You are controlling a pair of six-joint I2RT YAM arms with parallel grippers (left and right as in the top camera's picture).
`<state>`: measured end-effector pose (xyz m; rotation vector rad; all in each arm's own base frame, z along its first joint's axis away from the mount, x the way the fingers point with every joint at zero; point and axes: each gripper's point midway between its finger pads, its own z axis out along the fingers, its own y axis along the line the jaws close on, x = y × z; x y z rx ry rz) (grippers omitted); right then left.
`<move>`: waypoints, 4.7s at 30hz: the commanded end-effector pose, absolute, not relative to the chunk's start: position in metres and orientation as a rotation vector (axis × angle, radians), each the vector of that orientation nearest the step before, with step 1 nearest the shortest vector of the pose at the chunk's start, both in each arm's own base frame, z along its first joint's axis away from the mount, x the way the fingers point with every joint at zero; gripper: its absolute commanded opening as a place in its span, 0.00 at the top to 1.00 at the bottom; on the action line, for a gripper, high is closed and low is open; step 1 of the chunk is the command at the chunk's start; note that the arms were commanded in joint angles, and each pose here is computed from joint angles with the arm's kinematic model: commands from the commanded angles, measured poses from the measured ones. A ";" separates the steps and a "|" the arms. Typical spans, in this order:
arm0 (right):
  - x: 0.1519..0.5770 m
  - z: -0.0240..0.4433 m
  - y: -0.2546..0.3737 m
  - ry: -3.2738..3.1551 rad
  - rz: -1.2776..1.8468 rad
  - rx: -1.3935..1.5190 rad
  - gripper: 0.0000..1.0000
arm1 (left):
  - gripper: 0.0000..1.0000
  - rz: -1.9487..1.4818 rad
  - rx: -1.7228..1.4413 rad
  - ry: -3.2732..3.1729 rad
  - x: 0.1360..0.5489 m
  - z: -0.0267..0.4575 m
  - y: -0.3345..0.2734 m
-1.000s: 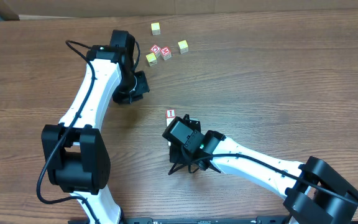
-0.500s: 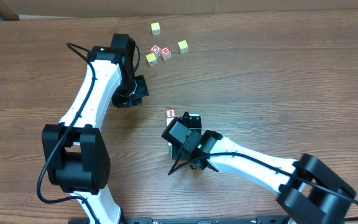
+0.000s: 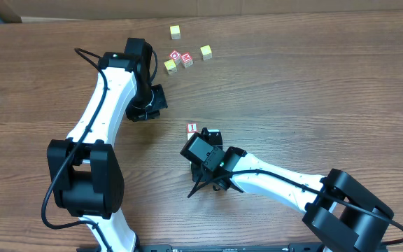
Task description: Flip 5 blocks
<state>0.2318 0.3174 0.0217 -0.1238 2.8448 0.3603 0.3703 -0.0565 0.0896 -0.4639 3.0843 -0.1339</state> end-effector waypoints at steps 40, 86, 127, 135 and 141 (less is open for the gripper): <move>0.363 0.060 0.142 2.714 0.100 0.140 0.00 | 0.00 0.051 -0.354 3.095 0.363 0.093 -0.034; 0.380 0.065 0.127 2.660 0.105 0.221 0.00 | 0.00 0.029 -0.345 3.042 0.363 0.112 -0.034; 0.380 0.065 0.127 2.660 0.105 0.221 0.00 | 0.00 -0.190 -0.281 2.459 0.209 0.305 -0.023; 0.380 0.065 0.127 2.660 0.105 0.221 0.00 | 0.00 -0.194 -0.278 2.438 0.202 0.241 -0.022; 0.380 0.065 0.127 2.660 0.105 0.221 0.00 | 0.00 -0.257 -0.250 2.172 0.226 0.239 -0.025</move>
